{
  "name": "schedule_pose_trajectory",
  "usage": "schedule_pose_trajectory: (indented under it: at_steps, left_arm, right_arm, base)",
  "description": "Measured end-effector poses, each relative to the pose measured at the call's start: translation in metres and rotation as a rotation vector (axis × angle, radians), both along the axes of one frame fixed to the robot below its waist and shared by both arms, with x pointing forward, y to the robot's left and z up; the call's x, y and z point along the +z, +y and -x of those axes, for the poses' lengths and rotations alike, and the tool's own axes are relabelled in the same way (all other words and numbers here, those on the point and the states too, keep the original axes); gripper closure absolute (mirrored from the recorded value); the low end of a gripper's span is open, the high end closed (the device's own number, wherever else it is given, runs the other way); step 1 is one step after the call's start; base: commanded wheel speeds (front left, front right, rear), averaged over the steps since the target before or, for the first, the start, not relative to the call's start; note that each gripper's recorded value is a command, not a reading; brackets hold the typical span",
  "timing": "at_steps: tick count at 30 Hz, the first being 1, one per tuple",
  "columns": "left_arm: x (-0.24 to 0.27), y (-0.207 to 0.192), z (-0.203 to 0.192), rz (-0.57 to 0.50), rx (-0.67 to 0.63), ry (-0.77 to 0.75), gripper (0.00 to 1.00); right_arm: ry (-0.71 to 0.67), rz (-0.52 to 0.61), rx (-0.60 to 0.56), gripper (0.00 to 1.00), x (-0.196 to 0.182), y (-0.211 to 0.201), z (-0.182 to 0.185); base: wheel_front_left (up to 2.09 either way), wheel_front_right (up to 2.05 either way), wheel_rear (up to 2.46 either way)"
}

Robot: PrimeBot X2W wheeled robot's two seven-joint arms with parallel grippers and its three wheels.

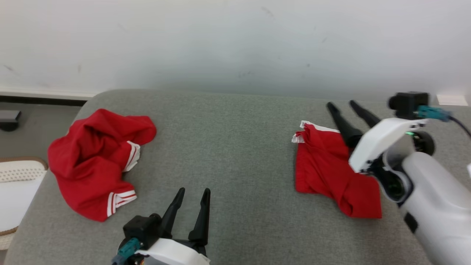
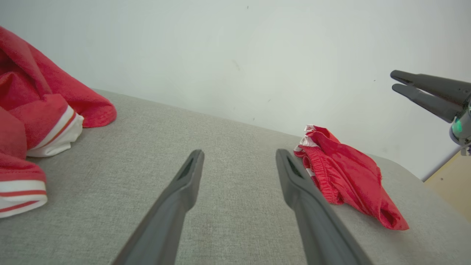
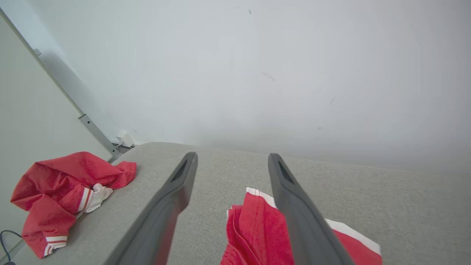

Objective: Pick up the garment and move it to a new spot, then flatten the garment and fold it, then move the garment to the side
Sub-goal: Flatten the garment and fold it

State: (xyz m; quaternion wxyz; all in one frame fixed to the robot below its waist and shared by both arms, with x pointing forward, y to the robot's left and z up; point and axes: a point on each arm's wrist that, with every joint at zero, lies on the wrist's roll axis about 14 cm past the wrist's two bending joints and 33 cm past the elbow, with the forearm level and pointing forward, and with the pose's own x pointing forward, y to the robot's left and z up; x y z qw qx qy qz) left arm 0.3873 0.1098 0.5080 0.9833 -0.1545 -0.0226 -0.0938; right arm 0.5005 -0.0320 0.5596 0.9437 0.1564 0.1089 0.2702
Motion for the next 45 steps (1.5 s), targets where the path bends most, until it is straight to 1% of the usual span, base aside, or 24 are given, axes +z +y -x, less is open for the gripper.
schedule_pose_trajectory:
  at_steps: [4, 8, 10, 12, 16, 17, 19, 22, 27, 31, 35, 40, 45]
  left_arm:
    - [0.003, -0.006, -0.001, 0.000, -0.017, -0.009, 0.00]
    - [0.001, -0.010, -0.002, 0.003, -0.030, -0.006, 0.00]
    - [-0.001, -0.011, -0.002, 0.003, -0.033, 0.001, 0.00]
    - [-0.004, -0.012, -0.003, 0.003, -0.035, 0.010, 0.00]
    - [-0.008, -0.012, -0.002, 0.001, -0.040, 0.021, 0.00]
    - [-0.009, -0.011, -0.002, 0.001, -0.039, 0.024, 0.00]
    - [-0.011, -0.010, -0.002, 0.000, -0.036, 0.029, 0.00]
    - [-0.013, -0.004, -0.001, -0.002, -0.019, 0.037, 0.00]
    - [-0.017, 0.007, 0.002, -0.006, 0.011, 0.050, 0.00]
    - [-0.020, 0.014, 0.003, -0.009, 0.029, 0.057, 0.00]
    - [-0.019, 0.017, 0.005, -0.009, 0.038, 0.054, 0.00]
    - [-0.017, 0.018, 0.004, -0.010, 0.042, 0.050, 0.00]
    - [-0.015, 0.011, 0.001, -0.008, 0.024, 0.044, 0.00]
  right_arm:
    - [-0.091, -0.008, -0.129, 0.00, 0.012, -0.058, -0.005]
    - [-0.099, -0.028, -0.260, 0.00, 0.001, -0.108, -0.005]
    - [-0.071, -0.067, -0.313, 0.00, -0.011, -0.122, -0.003]
    - [-0.036, -0.074, -0.348, 0.00, -0.026, -0.131, 0.000]
    - [0.007, -0.033, -0.398, 0.00, -0.056, -0.144, 0.004]
    - [0.020, -0.025, -0.401, 0.20, -0.063, -0.143, 0.005]
    - [0.051, -0.021, -0.386, 1.00, -0.076, -0.133, 0.008]
    - [0.115, -0.014, -0.357, 1.00, -0.098, -0.115, 0.014]
    - [0.197, -0.017, -0.309, 1.00, -0.121, -0.088, 0.021]
    - [0.249, -0.057, -0.264, 1.00, -0.129, -0.059, 0.027]
    - [0.234, -0.097, -0.226, 1.00, -0.123, -0.038, 0.030]
    - [0.187, -0.145, -0.135, 1.00, -0.106, -0.002, 0.041]
    - [0.169, -0.164, -0.074, 1.00, -0.099, 0.012, 0.055]
  base:
    - [0.00, 0.00, 0.00]
    - [0.00, 0.00, 0.00]
    - [0.00, 0.00, 0.00]
    - [0.00, 0.00, 0.00]
    - [0.00, 0.00, 0.00]
    - [0.00, 0.00, 0.00]
    - [0.00, 0.00, 0.00]
    - [0.00, 0.00, 0.00]
    - [0.00, 0.00, 0.00]
    - [0.00, 0.00, 0.00]
    - [0.00, 0.00, 0.00]
    - [0.00, 0.00, 0.00]
    - [0.00, 0.00, 0.00]
